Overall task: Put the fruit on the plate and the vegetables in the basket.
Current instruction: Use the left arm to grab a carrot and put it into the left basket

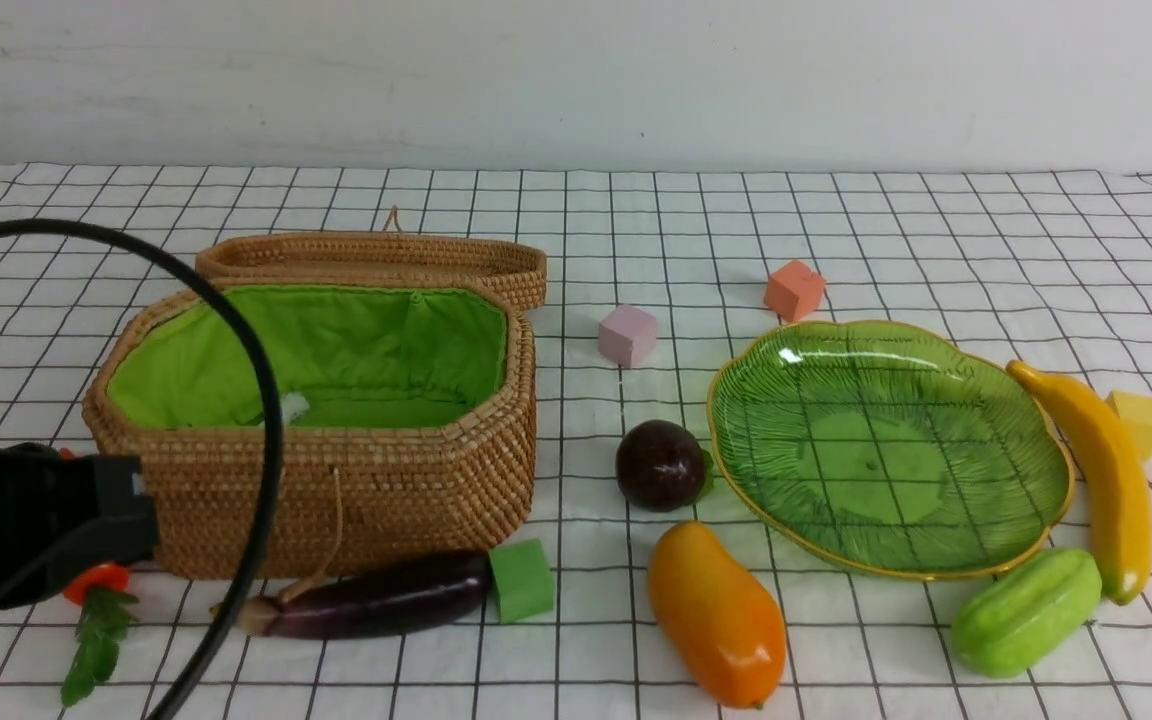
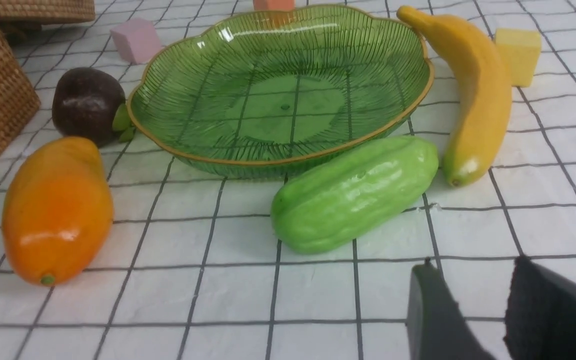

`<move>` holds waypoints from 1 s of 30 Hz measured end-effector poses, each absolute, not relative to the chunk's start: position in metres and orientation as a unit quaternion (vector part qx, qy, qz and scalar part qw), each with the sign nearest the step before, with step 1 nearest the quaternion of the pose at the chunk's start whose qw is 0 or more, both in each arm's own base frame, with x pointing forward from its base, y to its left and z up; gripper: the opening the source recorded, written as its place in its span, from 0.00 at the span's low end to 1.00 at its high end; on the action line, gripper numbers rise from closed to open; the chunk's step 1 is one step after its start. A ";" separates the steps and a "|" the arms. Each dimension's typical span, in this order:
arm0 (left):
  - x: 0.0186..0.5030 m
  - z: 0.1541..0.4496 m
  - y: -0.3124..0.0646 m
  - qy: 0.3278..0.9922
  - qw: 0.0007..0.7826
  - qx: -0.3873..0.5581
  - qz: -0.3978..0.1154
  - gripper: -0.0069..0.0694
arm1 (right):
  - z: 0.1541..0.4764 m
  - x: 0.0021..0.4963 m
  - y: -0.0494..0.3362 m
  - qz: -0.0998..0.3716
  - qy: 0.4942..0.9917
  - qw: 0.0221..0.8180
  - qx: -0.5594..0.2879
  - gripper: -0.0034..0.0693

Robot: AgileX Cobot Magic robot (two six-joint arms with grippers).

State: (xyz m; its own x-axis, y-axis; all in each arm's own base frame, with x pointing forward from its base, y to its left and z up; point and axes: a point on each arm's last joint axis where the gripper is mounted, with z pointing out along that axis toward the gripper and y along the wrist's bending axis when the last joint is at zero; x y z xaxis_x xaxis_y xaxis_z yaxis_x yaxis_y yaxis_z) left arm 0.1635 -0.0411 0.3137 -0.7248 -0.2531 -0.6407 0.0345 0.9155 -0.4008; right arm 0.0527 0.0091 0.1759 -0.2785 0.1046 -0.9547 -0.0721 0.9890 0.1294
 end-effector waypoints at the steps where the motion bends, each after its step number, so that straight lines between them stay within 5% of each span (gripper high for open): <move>1: 0.163 0.313 -0.040 0.910 0.363 -0.061 -0.191 0.07 | 0.178 0.054 0.010 0.110 0.782 0.612 0.047 0.38; 7: 0.164 0.308 -0.034 0.921 0.350 -0.075 -0.154 0.07 | 0.198 0.057 0.006 0.272 0.674 0.650 0.223 0.38; 13: 0.160 0.308 -0.028 0.935 0.321 -0.091 -0.117 0.07 | 0.223 0.051 0.014 0.333 0.664 0.631 0.223 0.33; 18: 0.162 0.320 -0.028 0.935 0.320 -0.095 -0.118 0.07 | 0.283 0.040 0.028 0.322 0.712 0.614 0.107 0.25; 25: 0.176 0.316 -0.023 0.947 0.294 -0.107 -0.076 0.07 | 0.379 0.031 0.040 0.230 0.832 0.499 -0.077 0.21; 30: 0.190 0.304 -0.018 0.952 0.273 -0.133 -0.041 0.07 | 0.412 0.023 0.037 0.198 0.828 0.507 -0.137 0.21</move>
State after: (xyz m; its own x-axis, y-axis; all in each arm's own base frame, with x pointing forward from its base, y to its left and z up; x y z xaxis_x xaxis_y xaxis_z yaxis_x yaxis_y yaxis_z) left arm 0.1899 -0.0183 0.3036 -0.8162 -0.2748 -0.5082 -0.2305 0.9615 -0.1497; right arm 0.0229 0.0375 0.4120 -0.4482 -0.0256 -0.8936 -0.4271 0.8842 0.1889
